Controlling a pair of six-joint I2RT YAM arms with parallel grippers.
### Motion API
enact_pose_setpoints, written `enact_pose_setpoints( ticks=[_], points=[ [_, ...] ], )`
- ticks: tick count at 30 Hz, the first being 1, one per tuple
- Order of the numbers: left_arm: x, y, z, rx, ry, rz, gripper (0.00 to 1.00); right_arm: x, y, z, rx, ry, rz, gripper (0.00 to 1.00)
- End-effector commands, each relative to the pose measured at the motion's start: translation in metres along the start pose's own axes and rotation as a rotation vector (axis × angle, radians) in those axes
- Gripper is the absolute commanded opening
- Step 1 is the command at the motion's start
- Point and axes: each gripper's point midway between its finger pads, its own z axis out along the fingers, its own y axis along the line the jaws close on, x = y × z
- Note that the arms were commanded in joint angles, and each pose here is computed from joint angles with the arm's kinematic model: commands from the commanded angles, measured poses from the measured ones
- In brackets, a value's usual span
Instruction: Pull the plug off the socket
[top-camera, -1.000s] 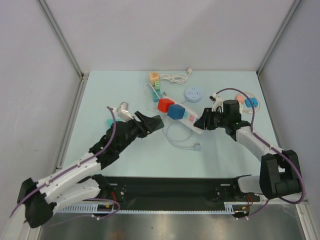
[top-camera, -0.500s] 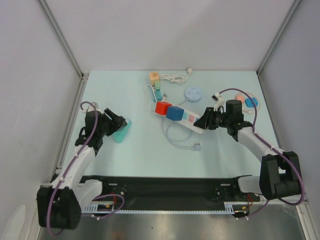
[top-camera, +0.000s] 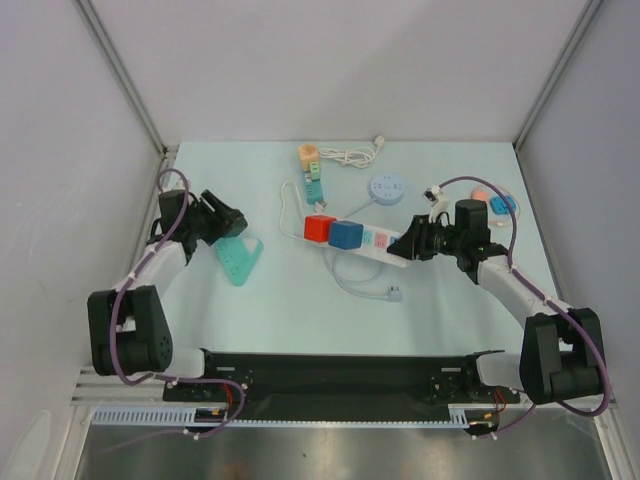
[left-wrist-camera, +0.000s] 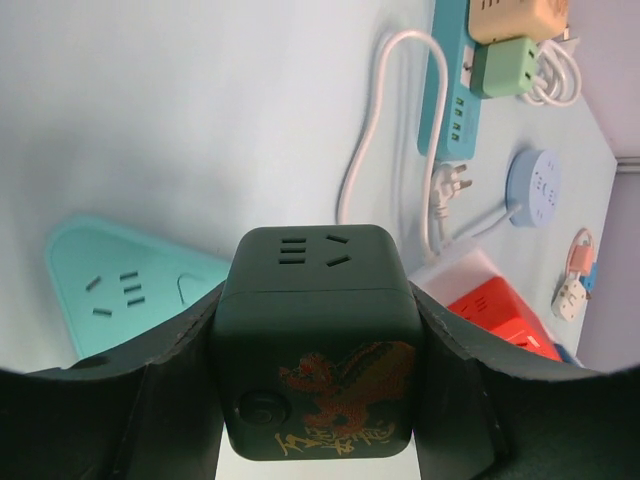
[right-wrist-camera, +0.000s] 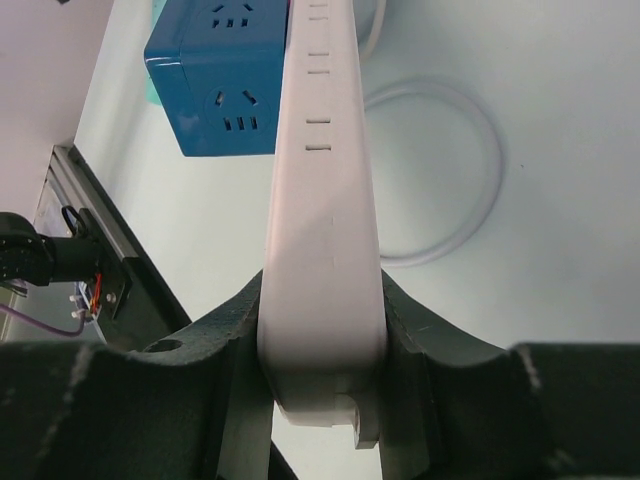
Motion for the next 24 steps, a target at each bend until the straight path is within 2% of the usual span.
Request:
enact_pose_setpoints(
  ticks=[1, 6, 13, 16, 19, 20, 22, 23, 24],
  points=[
    [-0.035, -0.017, 0.009, 0.068, -0.048, 0.048, 0.0, -0.03, 0.032, -0.008, -0.128, -0.088, -0.125, 0.0],
    [-0.057, -0.004, 0.033, 0.044, -0.035, 0.013, 0.0, -0.031, 0.034, -0.009, -0.138, -0.09, -0.129, 0.0],
    [-0.056, 0.014, 0.067, 0.013, 0.041, -0.017, 0.01, -0.032, 0.033, -0.009, -0.136, -0.093, -0.129, 0.0],
    [-0.053, 0.022, 0.078, -0.006, 0.064, -0.021, 0.09, -0.031, 0.031, -0.009, -0.135, -0.091, -0.13, 0.0],
    [-0.05, 0.033, 0.088, -0.035, 0.091, -0.019, 0.23, -0.033, 0.03, -0.01, -0.129, -0.095, -0.133, 0.0],
    [-0.048, 0.037, 0.09, -0.046, 0.099, -0.021, 0.32, -0.032, 0.03, -0.01, -0.129, -0.094, -0.133, 0.0],
    [-0.049, 0.044, 0.094, -0.085, 0.105, -0.015, 0.43, -0.033, 0.028, -0.01, -0.123, -0.096, -0.13, 0.0],
    [-0.05, 0.046, 0.094, -0.097, 0.107, -0.011, 0.55, -0.033, 0.028, -0.01, -0.122, -0.096, -0.132, 0.0],
    [-0.05, 0.047, 0.093, -0.104, 0.107, -0.002, 0.61, -0.034, 0.027, -0.01, -0.121, -0.098, -0.134, 0.0]
  ],
)
